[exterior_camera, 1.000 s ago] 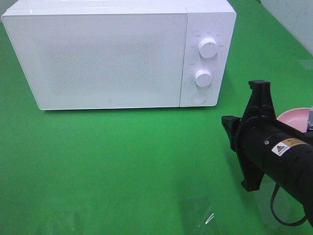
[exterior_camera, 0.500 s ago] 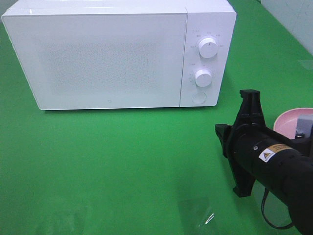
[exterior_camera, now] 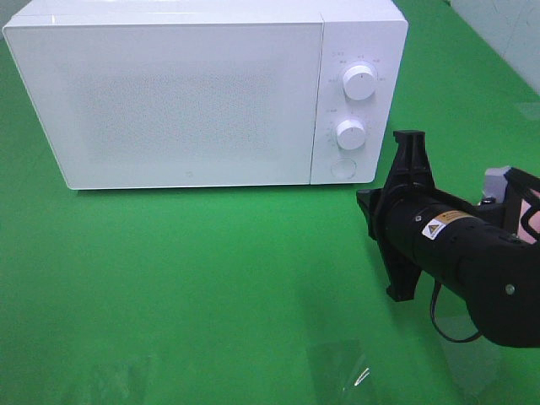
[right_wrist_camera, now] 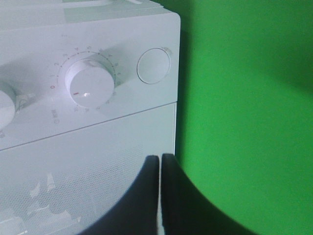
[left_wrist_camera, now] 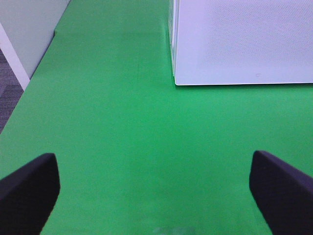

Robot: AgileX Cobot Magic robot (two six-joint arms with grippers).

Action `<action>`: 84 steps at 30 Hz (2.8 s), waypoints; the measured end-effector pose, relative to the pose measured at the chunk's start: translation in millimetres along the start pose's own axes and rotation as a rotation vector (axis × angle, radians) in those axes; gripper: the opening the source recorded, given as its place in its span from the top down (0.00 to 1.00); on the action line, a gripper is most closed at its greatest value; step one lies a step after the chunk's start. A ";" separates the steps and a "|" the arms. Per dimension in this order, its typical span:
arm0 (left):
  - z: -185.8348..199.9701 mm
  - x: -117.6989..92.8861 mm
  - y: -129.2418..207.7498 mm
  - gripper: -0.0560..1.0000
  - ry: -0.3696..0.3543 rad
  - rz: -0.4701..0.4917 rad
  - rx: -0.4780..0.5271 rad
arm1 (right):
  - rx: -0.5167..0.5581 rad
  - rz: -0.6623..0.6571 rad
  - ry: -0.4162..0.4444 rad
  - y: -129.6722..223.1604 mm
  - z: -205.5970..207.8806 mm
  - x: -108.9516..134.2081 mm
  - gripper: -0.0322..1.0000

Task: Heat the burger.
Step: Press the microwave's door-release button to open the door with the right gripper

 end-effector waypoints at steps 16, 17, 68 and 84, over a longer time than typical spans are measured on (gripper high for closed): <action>0.0 0.0 0.0 0.01 0.000 0.000 0.000 | -0.004 0.023 0.048 -14.6 -41.4 -1.7 0.97; 0.0 0.0 0.0 0.01 0.000 0.000 0.000 | -0.004 0.023 0.048 -14.6 -41.4 -1.7 0.97; 0.0 0.0 0.0 0.01 0.000 0.000 0.000 | -0.029 -0.012 0.045 -26.6 -124.8 2.5 0.97; 0.0 0.0 0.0 0.01 0.000 0.000 0.000 | -0.036 -0.061 -0.054 -27.6 -124.7 6.4 0.97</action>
Point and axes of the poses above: a point on each arm's last joint axis where the gripper is mounted, z pointing back along that axis away from the gripper, x along the wrist's bending axis when the last joint is at zero, y = z × x, the point moved 7 cm from there along -z, pointing out along that axis toward the gripper, and after that the axes turned 9 degrees about -z, right-handed, at the moved point
